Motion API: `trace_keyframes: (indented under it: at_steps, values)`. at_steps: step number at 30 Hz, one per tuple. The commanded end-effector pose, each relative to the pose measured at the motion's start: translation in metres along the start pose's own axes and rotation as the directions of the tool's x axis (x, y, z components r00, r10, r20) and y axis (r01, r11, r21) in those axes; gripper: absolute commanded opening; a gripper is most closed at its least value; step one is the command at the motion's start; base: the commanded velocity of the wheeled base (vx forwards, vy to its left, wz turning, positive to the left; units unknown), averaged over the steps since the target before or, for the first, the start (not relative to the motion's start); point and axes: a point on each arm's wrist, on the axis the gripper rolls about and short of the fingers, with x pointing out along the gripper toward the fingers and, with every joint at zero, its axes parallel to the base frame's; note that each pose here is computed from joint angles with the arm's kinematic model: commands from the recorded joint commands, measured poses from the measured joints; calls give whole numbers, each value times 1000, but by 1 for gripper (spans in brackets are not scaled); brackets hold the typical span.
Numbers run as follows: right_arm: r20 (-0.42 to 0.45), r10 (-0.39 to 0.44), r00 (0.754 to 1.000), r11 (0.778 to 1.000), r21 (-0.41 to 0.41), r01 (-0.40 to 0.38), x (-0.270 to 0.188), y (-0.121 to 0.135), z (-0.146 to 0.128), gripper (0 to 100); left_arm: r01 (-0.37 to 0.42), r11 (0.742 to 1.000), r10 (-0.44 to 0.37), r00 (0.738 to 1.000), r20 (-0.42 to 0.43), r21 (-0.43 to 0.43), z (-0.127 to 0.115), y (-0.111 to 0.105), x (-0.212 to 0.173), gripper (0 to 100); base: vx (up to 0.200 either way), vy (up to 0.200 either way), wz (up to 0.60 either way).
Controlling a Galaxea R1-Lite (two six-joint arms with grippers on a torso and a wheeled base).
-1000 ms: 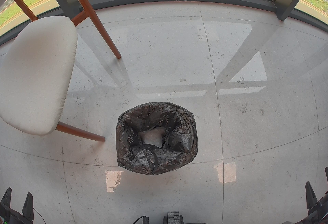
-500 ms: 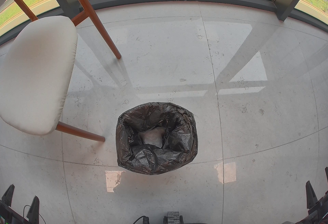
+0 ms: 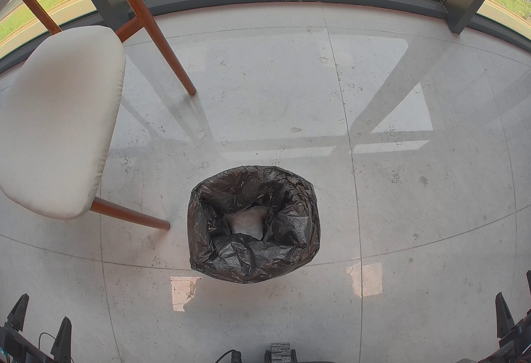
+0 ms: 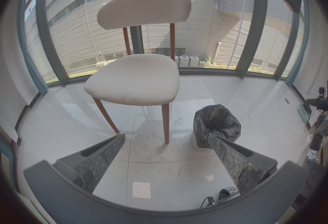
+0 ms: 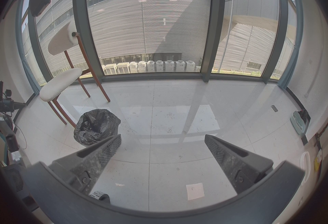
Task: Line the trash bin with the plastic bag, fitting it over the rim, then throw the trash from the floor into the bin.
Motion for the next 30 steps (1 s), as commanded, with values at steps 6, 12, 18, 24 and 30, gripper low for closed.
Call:
trace_keyframes:
  at_steps: [6,12,18,24,30]
  values:
    - [-2,2,1000,1000,-1,-2,0,0,-5,100,15,1000,-15,1000,-17,-2,-5,0,0,100,0,0,0]
    - [-2,11,1000,1000,-14,-11,0,0,-5,100,-6,999,6,1000,-5,-33,-5,0,0,100,0,0,0]
    - [-3,10,1000,1000,-11,-10,0,0,-5,100,-6,999,6,1000,-5,-34,-5,0,0,100,0,0,0]
    - [-3,11,1000,1000,-11,-11,0,0,-5,100,-8,999,8,1000,-2,-33,-5,0,0,100,0,0,0]
    - [-3,11,1000,1000,-10,-11,0,0,-5,100,-8,999,8,1000,-2,-31,-5,0,0,100,0,0,0]
